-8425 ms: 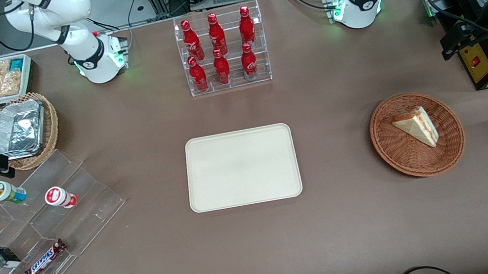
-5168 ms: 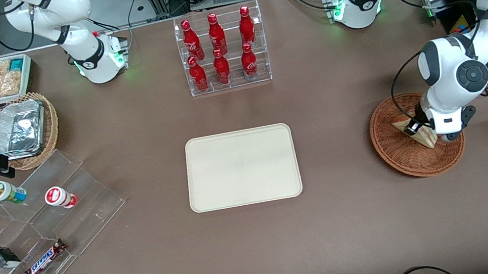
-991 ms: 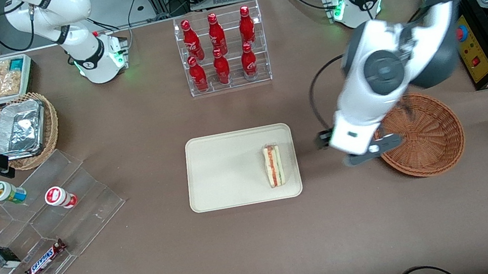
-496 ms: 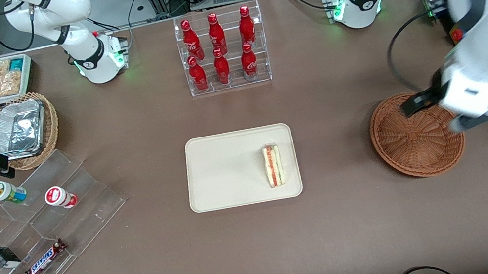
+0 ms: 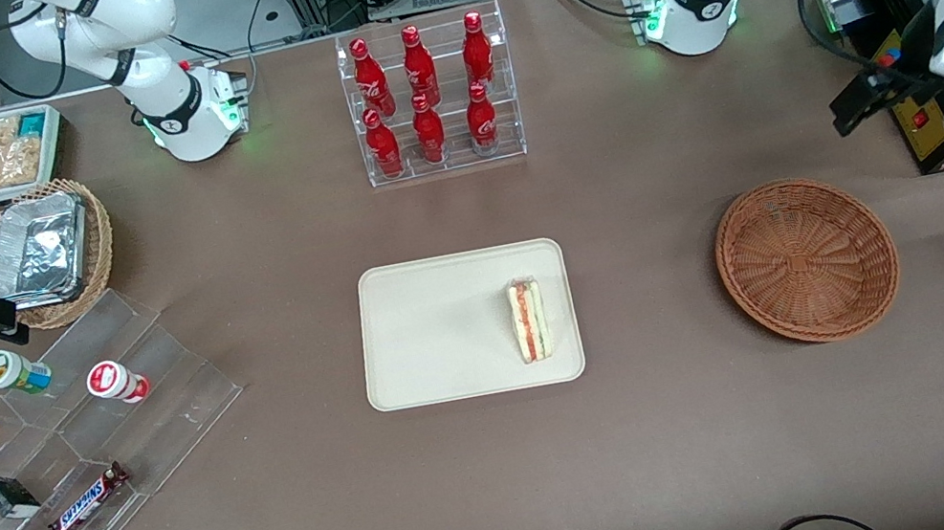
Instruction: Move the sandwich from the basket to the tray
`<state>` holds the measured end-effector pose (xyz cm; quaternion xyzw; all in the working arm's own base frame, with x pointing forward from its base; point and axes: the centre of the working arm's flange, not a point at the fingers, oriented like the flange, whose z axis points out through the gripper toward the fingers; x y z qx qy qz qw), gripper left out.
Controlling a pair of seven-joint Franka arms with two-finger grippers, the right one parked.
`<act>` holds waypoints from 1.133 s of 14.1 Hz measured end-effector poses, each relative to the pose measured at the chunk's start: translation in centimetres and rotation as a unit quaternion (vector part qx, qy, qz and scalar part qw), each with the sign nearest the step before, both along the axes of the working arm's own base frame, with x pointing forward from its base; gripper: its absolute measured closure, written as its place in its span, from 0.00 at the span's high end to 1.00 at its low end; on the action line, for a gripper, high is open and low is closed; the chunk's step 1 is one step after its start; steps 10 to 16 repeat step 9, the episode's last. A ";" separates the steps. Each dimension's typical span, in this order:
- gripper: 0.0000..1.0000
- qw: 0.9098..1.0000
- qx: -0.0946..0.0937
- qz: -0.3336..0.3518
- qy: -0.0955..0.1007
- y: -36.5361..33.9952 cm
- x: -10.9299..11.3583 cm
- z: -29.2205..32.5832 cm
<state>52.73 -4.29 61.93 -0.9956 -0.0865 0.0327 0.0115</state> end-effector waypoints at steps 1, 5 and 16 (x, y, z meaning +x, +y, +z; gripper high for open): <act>1.00 1.000 -0.001 -0.011 0.003 0.7 -0.2 0.5; 1.00 0.999 -0.001 -0.034 0.001 1.9 -0.2 1.4; 1.00 0.998 0.001 -0.065 0.008 2.5 -0.6 2.3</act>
